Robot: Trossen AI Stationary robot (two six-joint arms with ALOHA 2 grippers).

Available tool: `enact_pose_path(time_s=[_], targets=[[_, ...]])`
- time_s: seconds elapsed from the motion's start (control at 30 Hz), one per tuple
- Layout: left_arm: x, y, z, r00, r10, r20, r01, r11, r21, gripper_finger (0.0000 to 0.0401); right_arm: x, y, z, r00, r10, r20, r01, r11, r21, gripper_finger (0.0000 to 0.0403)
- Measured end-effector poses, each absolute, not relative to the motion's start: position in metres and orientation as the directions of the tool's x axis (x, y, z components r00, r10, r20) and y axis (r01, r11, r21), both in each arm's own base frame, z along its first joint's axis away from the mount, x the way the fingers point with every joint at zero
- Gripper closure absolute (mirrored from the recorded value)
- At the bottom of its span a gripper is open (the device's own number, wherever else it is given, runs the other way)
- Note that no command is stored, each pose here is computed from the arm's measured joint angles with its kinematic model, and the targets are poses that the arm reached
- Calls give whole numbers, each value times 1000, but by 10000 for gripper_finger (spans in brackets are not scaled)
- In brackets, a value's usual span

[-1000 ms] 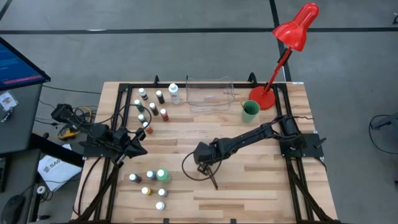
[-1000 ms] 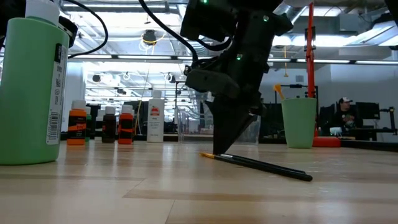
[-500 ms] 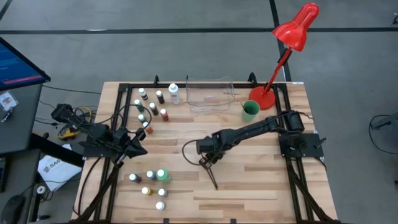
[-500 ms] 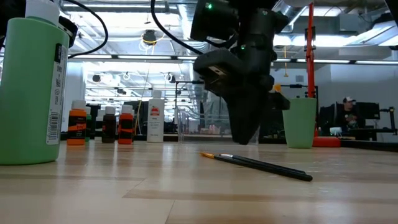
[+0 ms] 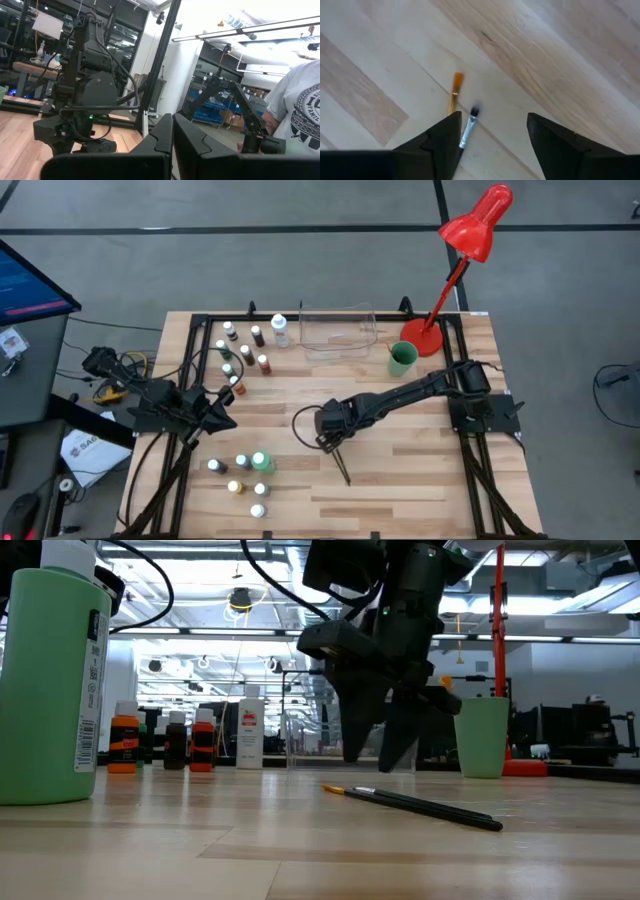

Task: Pick & Place Paint Supplies
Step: Put the silver paint brush into the green cup

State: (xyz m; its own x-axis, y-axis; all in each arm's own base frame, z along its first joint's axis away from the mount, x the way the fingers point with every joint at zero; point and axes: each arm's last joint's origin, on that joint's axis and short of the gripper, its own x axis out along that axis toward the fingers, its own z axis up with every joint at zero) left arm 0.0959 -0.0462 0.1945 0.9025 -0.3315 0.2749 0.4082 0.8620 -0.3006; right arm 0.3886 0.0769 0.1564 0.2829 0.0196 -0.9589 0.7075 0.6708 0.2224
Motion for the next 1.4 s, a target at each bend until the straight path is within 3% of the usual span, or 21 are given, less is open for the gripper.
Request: enact_pose_path(time_s=[0.37,0.83,1.4], targets=[[96,-46,195,902,-331,275,408,862,-300,399,389,86,157,321,-29,-947,692,689,213,223],[96,-46,195,902,-331,278,409,861,-301,399,392,103,128,274,-33,-961,697,696,175,225],[96,-46,195,901,-331,280,410,861,-301,399,389,100,123,229,-52,-972,703,700,128,313]])
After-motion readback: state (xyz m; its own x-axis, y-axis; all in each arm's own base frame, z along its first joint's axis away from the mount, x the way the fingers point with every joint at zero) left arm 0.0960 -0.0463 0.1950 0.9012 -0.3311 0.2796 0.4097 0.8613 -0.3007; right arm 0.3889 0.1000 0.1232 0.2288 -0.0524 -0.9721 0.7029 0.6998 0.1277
